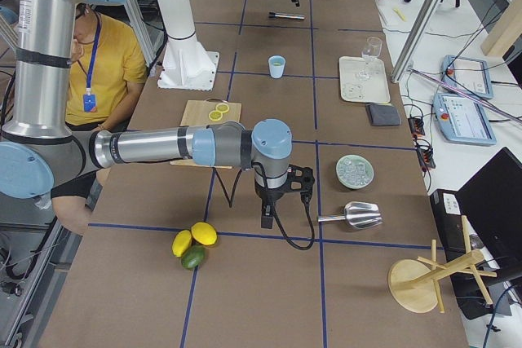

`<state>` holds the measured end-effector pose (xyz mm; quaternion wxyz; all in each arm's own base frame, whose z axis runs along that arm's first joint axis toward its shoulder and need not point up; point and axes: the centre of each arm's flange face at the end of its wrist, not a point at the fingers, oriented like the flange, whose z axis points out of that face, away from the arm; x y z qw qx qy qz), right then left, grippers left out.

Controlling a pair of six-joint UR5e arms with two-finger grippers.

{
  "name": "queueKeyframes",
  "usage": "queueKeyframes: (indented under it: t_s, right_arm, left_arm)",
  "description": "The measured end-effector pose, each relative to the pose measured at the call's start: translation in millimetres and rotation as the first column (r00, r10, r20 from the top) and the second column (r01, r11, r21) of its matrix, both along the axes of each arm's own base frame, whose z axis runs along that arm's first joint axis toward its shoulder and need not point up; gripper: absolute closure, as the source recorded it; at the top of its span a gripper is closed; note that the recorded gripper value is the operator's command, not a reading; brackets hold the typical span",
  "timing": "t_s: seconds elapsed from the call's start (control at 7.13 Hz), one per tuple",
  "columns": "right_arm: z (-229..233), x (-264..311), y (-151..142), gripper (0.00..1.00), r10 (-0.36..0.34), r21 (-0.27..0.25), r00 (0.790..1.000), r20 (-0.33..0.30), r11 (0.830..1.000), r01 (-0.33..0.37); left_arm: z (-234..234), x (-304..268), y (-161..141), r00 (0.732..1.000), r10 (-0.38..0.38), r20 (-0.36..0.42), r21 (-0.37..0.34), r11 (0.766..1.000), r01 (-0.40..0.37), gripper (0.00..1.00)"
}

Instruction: Squeeze lemon into cup

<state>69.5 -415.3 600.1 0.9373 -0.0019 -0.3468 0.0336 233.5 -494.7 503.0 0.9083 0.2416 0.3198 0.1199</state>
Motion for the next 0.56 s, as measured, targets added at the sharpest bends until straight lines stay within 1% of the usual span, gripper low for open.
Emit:
queueKeyframes:
  t_s: [0.14, 0.28, 0.42, 0.56]
  right_arm:
    - [-0.1, 0.0, 0.0, 0.00, 0.000, 0.000, 1.000, 0.000, 1.000, 0.000]
    - [-0.1, 0.0, 0.0, 0.00, 0.000, 0.000, 1.000, 0.000, 1.000, 0.000]
    - [-0.1, 0.0, 0.1, 0.00, 0.000, 0.000, 1.000, 0.000, 1.000, 0.000]
    - [-0.1, -0.1, 0.1, 0.00, 0.000, 0.000, 1.000, 0.000, 1.000, 0.000]
  left_arm:
    - [13.2, -56.3, -12.9, 0.997, 0.043, 0.059, 0.050, 0.998, -0.046, 0.00]
    - [31.2, -120.1, -20.4, 0.993, 0.074, 0.095, 0.063, 0.995, -0.080, 0.00]
    - [49.3, -178.0, -19.9, 0.994, 0.086, 0.065, -0.003, 0.996, -0.086, 0.00]
    - [71.4, -216.7, -9.3, 0.997, 0.078, 0.013, -0.115, 0.990, -0.076, 0.00]
